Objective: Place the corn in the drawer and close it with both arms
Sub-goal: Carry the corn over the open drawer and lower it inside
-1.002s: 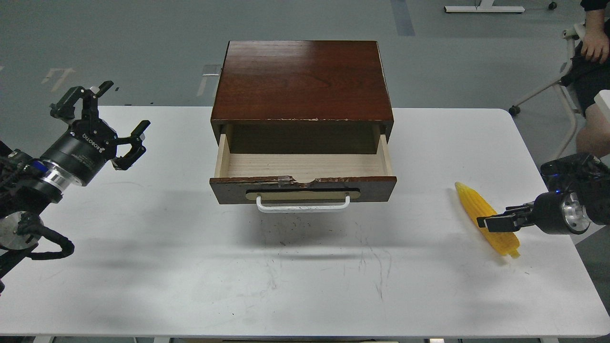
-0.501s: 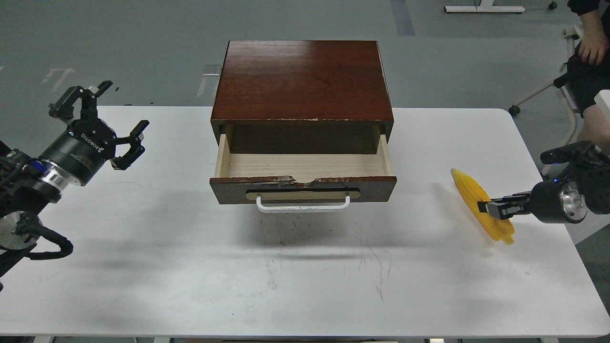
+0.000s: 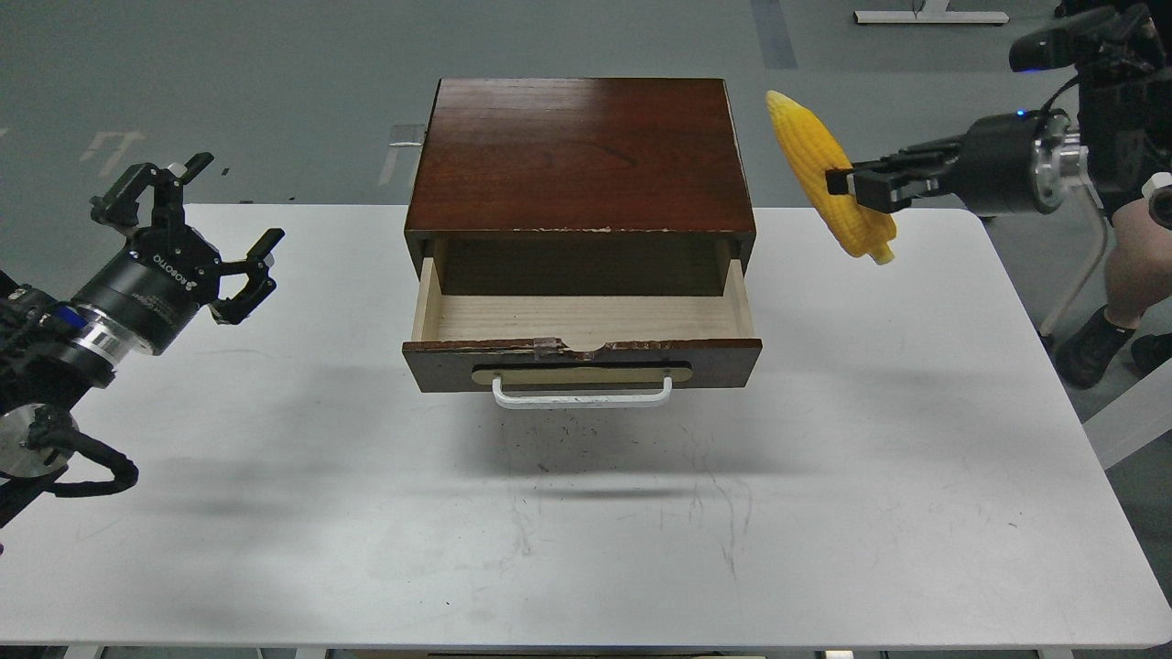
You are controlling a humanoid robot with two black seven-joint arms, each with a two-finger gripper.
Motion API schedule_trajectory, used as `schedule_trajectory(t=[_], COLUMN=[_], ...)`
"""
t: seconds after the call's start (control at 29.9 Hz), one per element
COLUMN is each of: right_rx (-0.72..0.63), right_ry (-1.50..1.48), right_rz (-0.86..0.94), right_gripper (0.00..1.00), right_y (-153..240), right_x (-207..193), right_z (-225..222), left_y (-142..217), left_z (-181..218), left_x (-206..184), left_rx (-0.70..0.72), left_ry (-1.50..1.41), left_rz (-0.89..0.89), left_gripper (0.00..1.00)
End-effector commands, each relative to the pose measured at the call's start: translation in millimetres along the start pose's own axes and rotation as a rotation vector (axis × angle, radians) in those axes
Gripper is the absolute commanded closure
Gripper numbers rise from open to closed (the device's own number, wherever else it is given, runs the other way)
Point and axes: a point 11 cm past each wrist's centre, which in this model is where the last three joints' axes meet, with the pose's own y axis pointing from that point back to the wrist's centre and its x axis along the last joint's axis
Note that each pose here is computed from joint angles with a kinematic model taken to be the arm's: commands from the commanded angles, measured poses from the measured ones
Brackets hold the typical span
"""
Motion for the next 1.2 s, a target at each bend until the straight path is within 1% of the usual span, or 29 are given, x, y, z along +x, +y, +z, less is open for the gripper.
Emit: schedule_trajectory(t=[0.0, 0.07, 0.1, 0.3, 0.5, 0.63, 0.8, 1.0, 1.04, 1.1, 1.17], right_rx=[0.058, 0.092, 0.092, 0.189, 0.24, 0.258, 0.278, 0.301, 0.302, 0.293, 0.291], right_ry=[0.131, 0.224, 0.225, 0.439, 0.645, 0.706, 0.777, 0.769, 0.766, 0.763, 0.754], right_rz=[-0.024, -0.063, -0.063, -0.111, -0.129, -0.151, -0.151, -0.174, -0.178, -0.175, -0.179], right_gripper=[0.96, 0.96, 0.96, 0.96, 0.96, 0.96, 0.96, 0.95, 0.95, 0.88, 0.86], right_y=[-19.5, -37.5, -37.5, -77.9, -102.4, -111.6, -124.7, -133.8, -134.7, -136.6, -138.0], right_x=[35.2, 48.6, 48.7, 66.1, 62.6, 52.1, 34.8, 15.1, 13.1, 13.2, 10.2], right_z=[-38.8, -66.3, -66.4, -134.0, -170.8, -177.3, -174.1, -172.2, -171.7, -168.5, -166.2], left_y=[0.1, 0.1, 0.1, 2.1, 3.3, 3.3, 4.8, 5.4, 5.9, 5.9, 5.9], left_z=[-0.1, -0.1, -0.1, 4.2, 5.0, 5.2, 8.3, 10.3, 9.8, 9.8, 9.8], left_x=[0.1, 0.1, 0.1, 2.9, 4.2, 4.2, 6.2, 7.2, 7.5, 7.5, 7.5], left_rx=[0.002, 0.002, 0.002, 0.0, 0.002, 0.001, 0.0, -0.001, 0.0, 0.0, 0.0], left_ry=[0.0, 0.0, 0.0, -0.011, -0.015, -0.015, -0.023, -0.027, -0.027, -0.027, -0.027], left_rz=[0.0, 0.0, 0.0, 0.006, 0.009, 0.009, 0.013, 0.015, 0.016, 0.016, 0.016], left_gripper=[0.01, 0.01, 0.01, 0.01, 0.01, 0.01, 0.01, 0.01, 0.01, 0.01, 0.01])
